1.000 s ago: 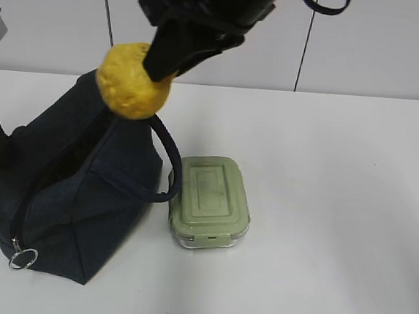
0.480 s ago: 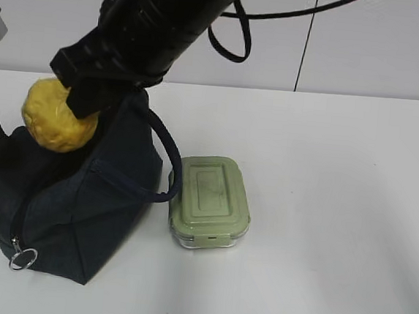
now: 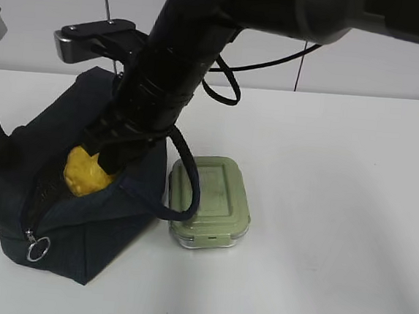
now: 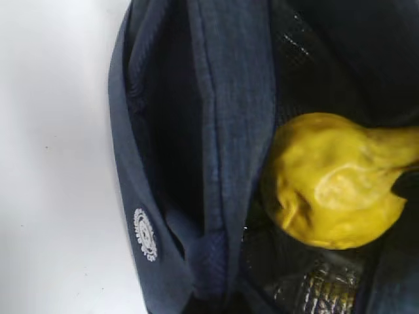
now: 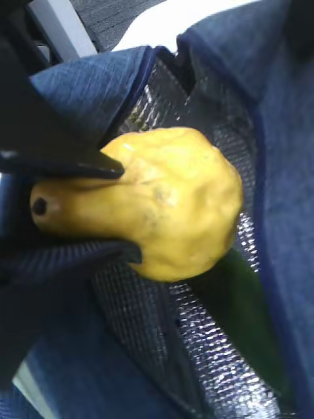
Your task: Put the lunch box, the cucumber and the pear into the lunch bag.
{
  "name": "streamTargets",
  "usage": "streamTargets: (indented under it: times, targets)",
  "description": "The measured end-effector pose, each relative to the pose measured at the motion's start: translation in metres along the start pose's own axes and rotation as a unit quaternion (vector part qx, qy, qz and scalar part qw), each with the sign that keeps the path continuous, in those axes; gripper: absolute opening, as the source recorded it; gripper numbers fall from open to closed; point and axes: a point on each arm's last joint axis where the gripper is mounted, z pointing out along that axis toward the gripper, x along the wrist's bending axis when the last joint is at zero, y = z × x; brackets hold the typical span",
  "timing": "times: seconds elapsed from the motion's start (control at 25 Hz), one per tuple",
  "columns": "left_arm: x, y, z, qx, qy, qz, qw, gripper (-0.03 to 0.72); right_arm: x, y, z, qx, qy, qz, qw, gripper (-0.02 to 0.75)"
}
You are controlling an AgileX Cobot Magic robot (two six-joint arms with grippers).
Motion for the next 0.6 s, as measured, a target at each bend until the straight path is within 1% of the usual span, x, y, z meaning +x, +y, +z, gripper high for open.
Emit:
streamTargets:
  times: [0.2, 0.32, 0.36, 0.44, 0.48, 0.6]
  targets:
    - [0.000, 0.000, 0.000, 0.000, 0.000, 0.000, 1.000, 0.002, -0.002, -0.002, 0.006, 0.011, 0.000, 0.004, 1.000, 0.172]
    - [0.000, 0.000, 0.000, 0.000, 0.000, 0.000, 1.000, 0.002, -0.001, 0.001, 0.004, 0.004, 0.002, 0.005, 1.000, 0.251]
    - [0.000, 0.000, 0.000, 0.000, -0.001, 0.000, 1.000, 0.002, -0.001, 0.004, 0.001, -0.003, 0.002, 0.004, 1.000, 0.348]
    - [0.000, 0.000, 0.000, 0.000, -0.001, 0.000, 1.000, 0.002, 0.000, 0.010, -0.005, -0.016, 0.002, 0.001, 1.000, 0.433]
    - [0.000, 0.000, 0.000, 0.001, -0.001, 0.000, 1.000, 0.002, 0.001, 0.012, -0.009, -0.021, 0.001, 0.000, 1.000, 0.459]
    - [0.000, 0.000, 0.000, 0.001, -0.001, 0.000, 1.000, 0.002, 0.003, 0.018, -0.017, -0.027, 0.002, 0.005, 1.000, 0.470]
